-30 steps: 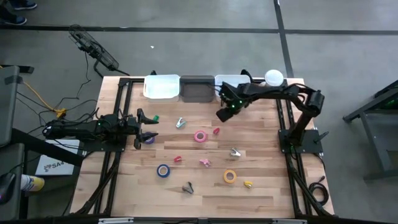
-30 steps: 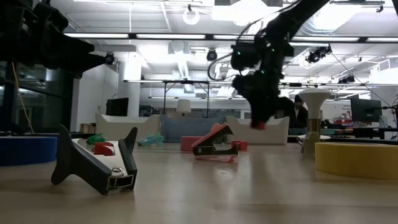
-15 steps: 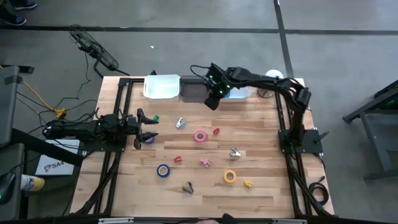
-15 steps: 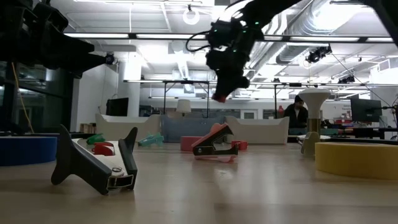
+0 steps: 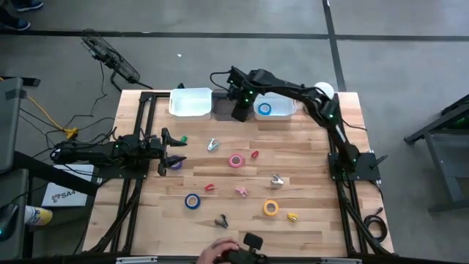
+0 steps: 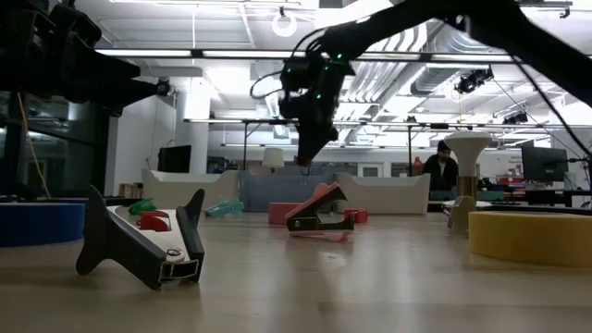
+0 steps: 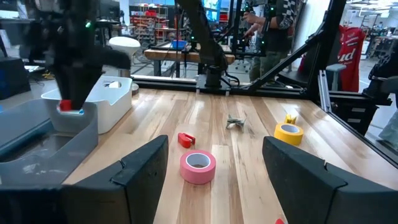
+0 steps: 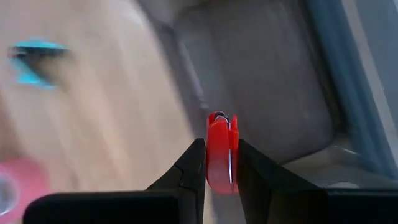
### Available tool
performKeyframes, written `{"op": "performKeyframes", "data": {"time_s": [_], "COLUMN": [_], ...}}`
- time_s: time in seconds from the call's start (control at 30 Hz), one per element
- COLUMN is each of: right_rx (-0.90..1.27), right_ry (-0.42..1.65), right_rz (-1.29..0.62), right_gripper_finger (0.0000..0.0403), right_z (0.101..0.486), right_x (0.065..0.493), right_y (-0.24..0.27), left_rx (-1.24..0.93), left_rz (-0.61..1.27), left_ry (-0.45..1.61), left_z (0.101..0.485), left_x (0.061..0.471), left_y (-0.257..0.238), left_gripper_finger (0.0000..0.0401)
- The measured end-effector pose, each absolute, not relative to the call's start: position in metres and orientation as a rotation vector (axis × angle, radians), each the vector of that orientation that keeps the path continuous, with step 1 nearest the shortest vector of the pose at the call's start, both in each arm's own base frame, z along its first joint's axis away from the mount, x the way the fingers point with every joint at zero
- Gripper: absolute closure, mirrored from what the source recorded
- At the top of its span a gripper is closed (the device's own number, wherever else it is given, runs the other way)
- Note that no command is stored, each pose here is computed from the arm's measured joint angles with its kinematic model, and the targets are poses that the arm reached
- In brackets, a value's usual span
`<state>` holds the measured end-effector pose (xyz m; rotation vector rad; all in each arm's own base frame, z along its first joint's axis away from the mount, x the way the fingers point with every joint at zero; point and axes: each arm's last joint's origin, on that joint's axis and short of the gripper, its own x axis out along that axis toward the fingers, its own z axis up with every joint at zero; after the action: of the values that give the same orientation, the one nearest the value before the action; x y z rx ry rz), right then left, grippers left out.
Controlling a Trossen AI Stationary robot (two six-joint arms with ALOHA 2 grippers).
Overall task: Pick and place Stapler, Stapler remover, tape
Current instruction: Put the top red stapler into the black transparent bin
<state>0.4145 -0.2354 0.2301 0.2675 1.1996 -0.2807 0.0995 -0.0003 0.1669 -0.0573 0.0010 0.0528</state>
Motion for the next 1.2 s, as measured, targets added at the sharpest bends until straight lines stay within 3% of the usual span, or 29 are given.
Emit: {"op": "performKeyframes", "data": {"time_s": [0.2,0.4,0.9,1.2], "right_rx": [0.435,0.498,0.511,0.488], "right_ry": [1.263,1.272,1.29,1.243], "right_rz": [-0.466,-0.523,-0.497,-0.48], "right_gripper_finger": [0.0346,0.0331,0.024,0.0224], "right_z": [0.205,0.195,0.187,0.208], "right_x": [0.422,0.422,0.419,0.417], "right_y": [-0.254,-0.258,-0.259,-0.257], "left_rx": [-0.057,-0.057,-0.057,-0.057], "left_rz": [0.053,0.053,0.053,0.053], "left_ry": [0.001,0.001,0.001,0.001], "left_z": [0.167,0.167,0.167,0.167], "left_x": [0.1,0.1,0.1,0.1], "left_y": [0.0,0.0,0.0,0.0], "left_gripper_finger": [0.0142,0.0142,0.0142,0.0142]}}
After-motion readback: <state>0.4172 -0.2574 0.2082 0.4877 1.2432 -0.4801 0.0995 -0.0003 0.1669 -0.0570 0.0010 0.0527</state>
